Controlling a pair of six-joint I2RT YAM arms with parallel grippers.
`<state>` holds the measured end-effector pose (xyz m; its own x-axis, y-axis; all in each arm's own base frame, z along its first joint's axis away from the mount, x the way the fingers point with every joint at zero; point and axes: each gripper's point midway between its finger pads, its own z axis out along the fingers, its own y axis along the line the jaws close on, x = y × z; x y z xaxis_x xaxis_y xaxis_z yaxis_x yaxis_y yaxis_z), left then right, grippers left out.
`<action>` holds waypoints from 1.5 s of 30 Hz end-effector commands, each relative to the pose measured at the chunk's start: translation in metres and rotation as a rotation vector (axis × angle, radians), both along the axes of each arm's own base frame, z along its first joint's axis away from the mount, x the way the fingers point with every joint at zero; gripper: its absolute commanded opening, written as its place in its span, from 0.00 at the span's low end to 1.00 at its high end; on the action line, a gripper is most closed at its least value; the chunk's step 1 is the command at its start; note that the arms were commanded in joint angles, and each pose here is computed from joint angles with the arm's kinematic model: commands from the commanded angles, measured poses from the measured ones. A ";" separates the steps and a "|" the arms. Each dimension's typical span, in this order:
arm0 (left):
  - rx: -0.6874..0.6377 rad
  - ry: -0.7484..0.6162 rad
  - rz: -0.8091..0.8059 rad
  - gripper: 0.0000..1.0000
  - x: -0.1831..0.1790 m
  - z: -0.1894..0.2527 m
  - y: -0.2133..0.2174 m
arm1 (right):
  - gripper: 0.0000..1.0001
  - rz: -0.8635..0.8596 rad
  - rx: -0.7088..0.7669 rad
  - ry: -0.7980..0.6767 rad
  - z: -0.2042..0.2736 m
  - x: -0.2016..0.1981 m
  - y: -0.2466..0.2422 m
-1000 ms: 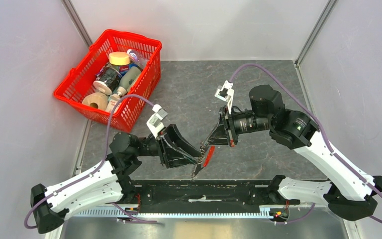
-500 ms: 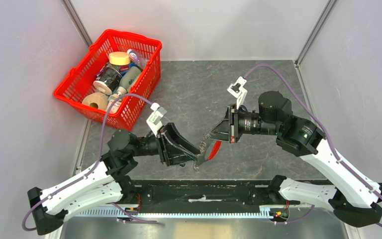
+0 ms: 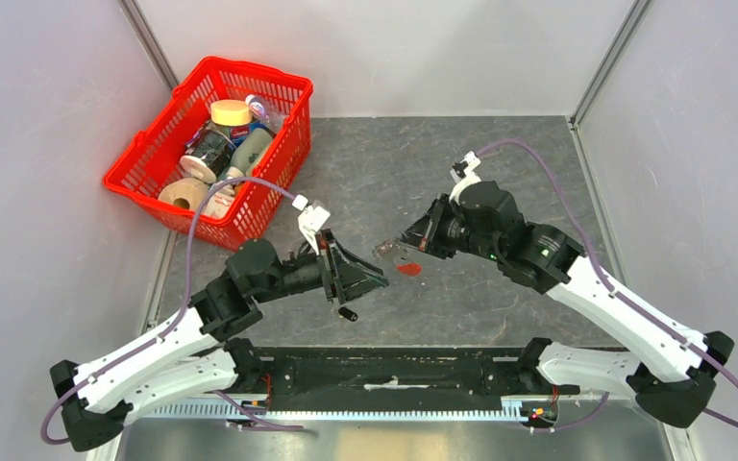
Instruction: Put the keys on the keyring
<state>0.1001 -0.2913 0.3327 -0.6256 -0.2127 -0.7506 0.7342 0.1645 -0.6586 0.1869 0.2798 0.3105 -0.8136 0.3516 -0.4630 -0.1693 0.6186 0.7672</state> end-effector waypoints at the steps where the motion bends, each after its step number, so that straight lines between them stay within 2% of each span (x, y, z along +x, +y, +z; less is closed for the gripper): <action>1: 0.090 -0.089 0.103 0.48 0.022 -0.004 0.005 | 0.00 -0.140 0.064 0.007 0.007 0.026 0.006; 8: 0.190 -0.161 0.179 0.47 0.040 -0.013 0.009 | 0.00 -0.246 0.049 0.096 0.006 0.035 0.003; 22: 0.239 -0.345 0.314 0.43 0.070 -0.014 0.018 | 0.00 -0.336 0.095 0.273 -0.003 0.042 0.018; 32: 0.304 -0.470 0.370 0.41 0.085 -0.023 0.023 | 0.00 -0.322 0.103 0.332 -0.003 0.043 0.032; 38: 0.278 -0.560 0.380 0.51 0.087 -0.017 0.024 | 0.00 -0.312 0.117 0.343 0.003 0.045 0.039; 45: 0.269 -0.626 0.395 0.53 0.092 -0.013 0.020 | 0.00 -0.277 0.121 0.370 0.004 0.044 0.050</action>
